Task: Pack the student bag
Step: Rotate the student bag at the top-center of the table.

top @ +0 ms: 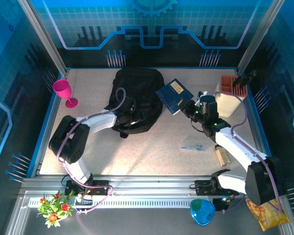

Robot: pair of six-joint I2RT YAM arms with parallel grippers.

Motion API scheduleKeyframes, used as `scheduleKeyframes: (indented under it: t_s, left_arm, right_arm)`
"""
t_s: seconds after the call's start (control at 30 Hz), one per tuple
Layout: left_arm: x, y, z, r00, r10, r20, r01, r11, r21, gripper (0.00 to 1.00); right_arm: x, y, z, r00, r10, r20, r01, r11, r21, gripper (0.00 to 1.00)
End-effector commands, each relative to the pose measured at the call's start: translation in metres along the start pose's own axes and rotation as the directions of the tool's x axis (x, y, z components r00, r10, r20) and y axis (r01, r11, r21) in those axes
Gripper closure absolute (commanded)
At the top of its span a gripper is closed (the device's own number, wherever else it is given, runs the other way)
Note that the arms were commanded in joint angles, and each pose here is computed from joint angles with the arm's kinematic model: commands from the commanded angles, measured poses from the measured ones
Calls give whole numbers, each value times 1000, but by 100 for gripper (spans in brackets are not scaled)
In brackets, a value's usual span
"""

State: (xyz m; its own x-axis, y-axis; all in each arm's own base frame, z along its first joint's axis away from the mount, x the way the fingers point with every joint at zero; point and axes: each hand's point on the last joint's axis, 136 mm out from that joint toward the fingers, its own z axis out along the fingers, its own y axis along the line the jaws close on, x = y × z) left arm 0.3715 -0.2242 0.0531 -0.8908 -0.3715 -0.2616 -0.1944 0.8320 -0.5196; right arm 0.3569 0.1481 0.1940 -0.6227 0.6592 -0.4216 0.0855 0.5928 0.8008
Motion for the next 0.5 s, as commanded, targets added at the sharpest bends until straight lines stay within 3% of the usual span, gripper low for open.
scheduleKeyframes:
  t_s: [0.0, 0.23, 0.47]
  left_arm:
    - [22, -36, 20, 989, 68, -131, -57, 995, 80, 28]
    - [23, -108, 38, 968, 197, -157, -165, 967, 195, 29]
    - [13, -119, 6, 907, 407, -110, -383, 905, 184, 30]
  right_arm:
    - [-10, -3, -11, 999, -36, 33, 35, 999, 14, 95]
    - [-26, -20, -29, 997, -30, 77, 24, 997, 72, 95]
    - [-48, -34, -61, 988, -75, 134, 56, 989, 139, 95]
